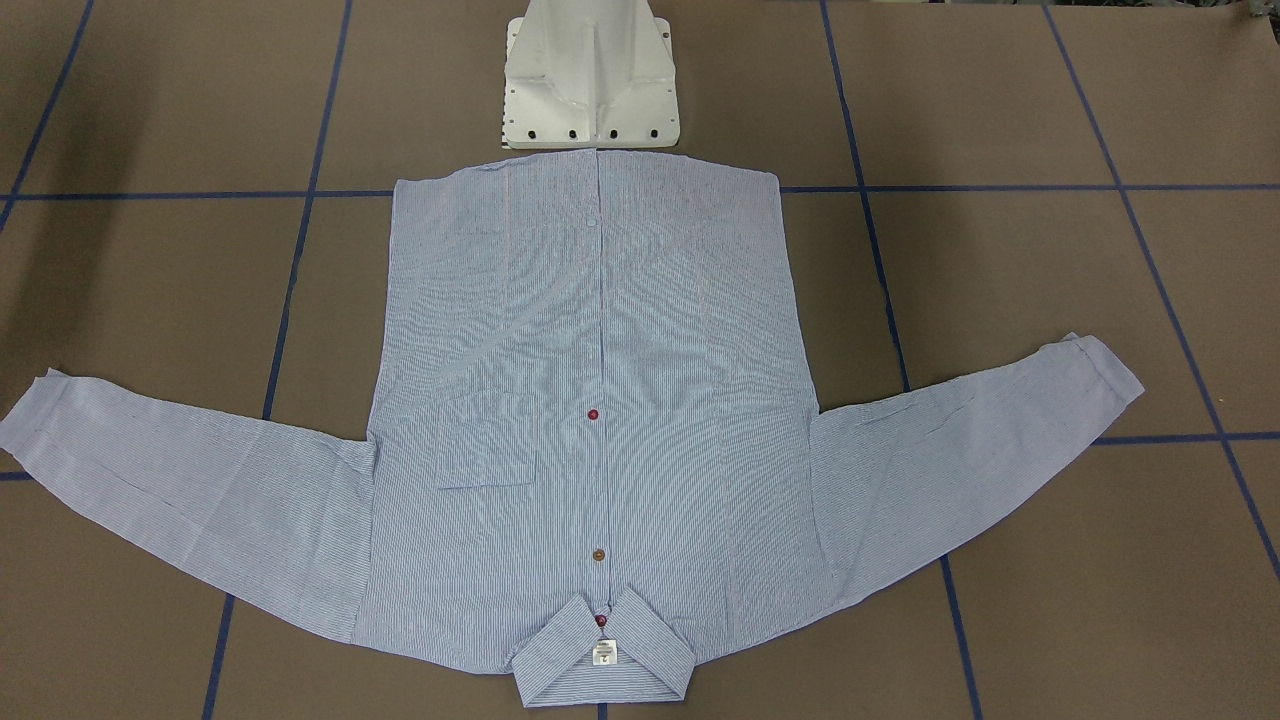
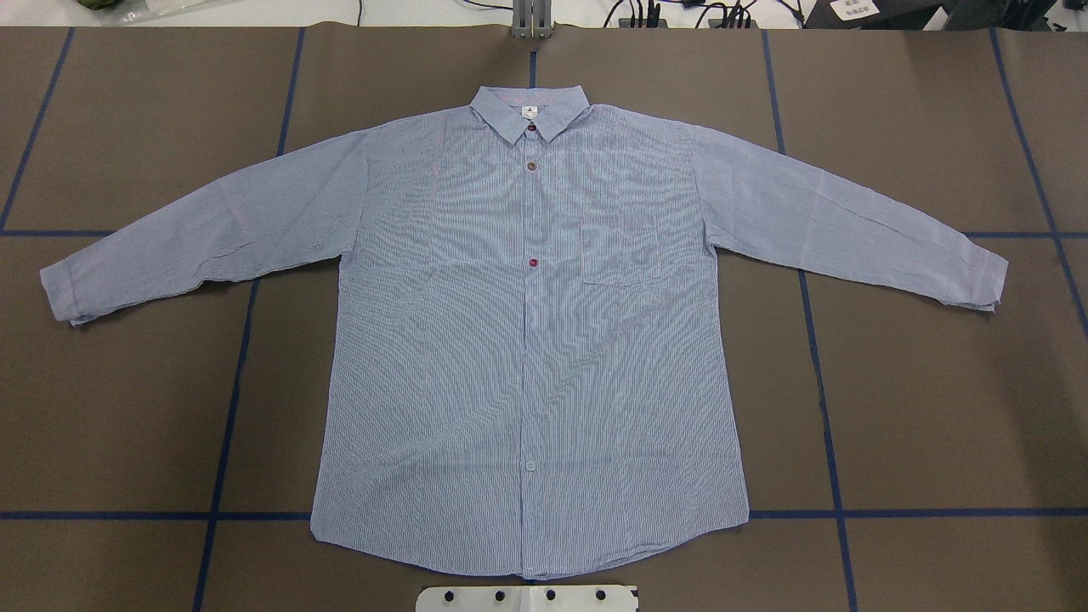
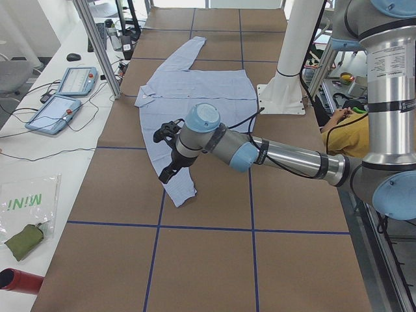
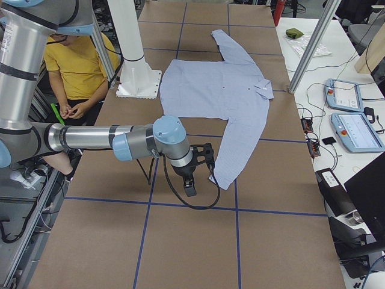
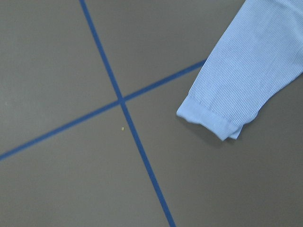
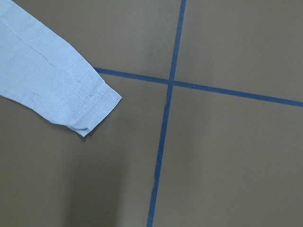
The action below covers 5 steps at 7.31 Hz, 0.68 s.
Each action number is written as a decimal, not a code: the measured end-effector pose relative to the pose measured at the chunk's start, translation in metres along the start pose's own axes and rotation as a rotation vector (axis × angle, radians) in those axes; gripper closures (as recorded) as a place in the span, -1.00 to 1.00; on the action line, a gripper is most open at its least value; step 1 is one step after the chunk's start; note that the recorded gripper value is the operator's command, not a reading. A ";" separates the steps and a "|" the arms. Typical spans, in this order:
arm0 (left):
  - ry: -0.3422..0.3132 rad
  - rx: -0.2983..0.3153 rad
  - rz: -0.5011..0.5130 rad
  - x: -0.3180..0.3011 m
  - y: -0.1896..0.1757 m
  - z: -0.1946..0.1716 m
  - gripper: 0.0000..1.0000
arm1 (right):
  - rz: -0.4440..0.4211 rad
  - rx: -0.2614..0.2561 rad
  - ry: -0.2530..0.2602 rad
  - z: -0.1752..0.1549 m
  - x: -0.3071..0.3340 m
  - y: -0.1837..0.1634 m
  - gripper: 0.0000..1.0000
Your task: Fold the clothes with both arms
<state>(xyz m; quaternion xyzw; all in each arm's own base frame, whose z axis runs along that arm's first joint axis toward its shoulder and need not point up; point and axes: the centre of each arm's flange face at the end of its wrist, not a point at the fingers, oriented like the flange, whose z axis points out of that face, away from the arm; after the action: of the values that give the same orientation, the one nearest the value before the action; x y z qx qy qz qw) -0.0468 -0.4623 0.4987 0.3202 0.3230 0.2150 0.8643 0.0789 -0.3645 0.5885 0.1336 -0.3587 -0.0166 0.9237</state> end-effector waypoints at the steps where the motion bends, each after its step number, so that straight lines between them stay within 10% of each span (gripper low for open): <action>1: -0.003 0.023 0.023 -0.001 -0.005 0.000 -1.00 | 0.045 0.028 -0.021 0.010 -0.005 -0.007 -0.99; 5: -0.003 0.034 0.035 -0.001 -0.006 0.000 -1.00 | 0.192 0.131 -0.082 0.101 -0.062 -0.028 -0.76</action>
<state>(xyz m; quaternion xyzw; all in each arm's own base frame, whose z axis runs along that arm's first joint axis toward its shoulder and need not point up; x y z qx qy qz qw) -0.0464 -0.4669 0.4951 0.3404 0.3199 0.2241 0.8553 -0.0327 -0.4070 0.6114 0.1578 -0.4078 0.0898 0.8949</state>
